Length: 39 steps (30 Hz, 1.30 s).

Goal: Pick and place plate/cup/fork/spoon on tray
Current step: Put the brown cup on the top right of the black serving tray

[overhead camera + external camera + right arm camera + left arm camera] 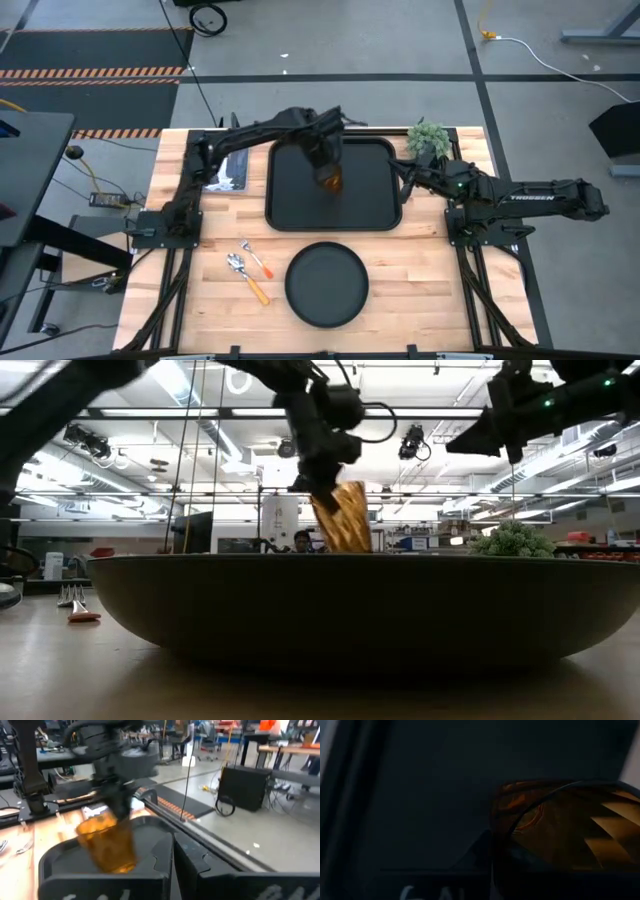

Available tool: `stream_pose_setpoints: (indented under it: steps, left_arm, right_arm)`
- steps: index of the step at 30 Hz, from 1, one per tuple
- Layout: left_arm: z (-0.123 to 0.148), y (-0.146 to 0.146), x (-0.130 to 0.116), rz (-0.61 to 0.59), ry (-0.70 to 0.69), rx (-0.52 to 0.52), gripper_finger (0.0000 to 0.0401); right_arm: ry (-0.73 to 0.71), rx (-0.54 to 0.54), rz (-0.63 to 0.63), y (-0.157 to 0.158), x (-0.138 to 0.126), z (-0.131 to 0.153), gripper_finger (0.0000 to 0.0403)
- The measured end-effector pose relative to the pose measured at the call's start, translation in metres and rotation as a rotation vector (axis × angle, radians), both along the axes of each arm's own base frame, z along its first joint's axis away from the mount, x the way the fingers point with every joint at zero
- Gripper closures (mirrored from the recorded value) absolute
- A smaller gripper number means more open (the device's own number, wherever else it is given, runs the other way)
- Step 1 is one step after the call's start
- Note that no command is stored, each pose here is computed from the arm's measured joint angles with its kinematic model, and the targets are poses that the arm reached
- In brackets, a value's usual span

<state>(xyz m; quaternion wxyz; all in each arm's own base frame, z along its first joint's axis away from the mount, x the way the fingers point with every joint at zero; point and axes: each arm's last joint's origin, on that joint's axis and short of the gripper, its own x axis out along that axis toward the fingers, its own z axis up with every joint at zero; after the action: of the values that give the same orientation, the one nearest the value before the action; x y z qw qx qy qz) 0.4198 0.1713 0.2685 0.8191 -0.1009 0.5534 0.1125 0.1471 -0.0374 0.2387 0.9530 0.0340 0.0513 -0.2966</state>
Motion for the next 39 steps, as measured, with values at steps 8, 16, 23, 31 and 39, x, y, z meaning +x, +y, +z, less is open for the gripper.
stream_pose_setpoints:
  steps: [8,16,23,31,39]
  left_arm:
    - [-0.015,0.042,0.030,0.025,-0.122,0.101,0.0384]
    - [-0.032,0.071,0.037,0.066,-0.200,0.157,0.0384]
    - [-0.040,0.086,0.023,0.110,-0.131,0.111,0.0384]
    - [-0.042,0.083,0.020,0.084,-0.088,0.098,0.0379]
    - [-0.042,0.074,0.026,0.025,-0.092,0.117,0.0328]
  right_arm:
    - [0.041,0.100,-0.017,0.000,-0.003,-0.009,0.0380]
    - [0.056,0.154,-0.015,0.002,-0.003,-0.013,0.0380]
    - [0.047,0.162,0.001,0.005,-0.002,-0.013,0.0380]
    - [0.029,0.159,0.010,0.006,-0.002,-0.011,0.0380]
    - [0.029,0.159,0.010,0.006,-0.002,-0.011,0.0380]
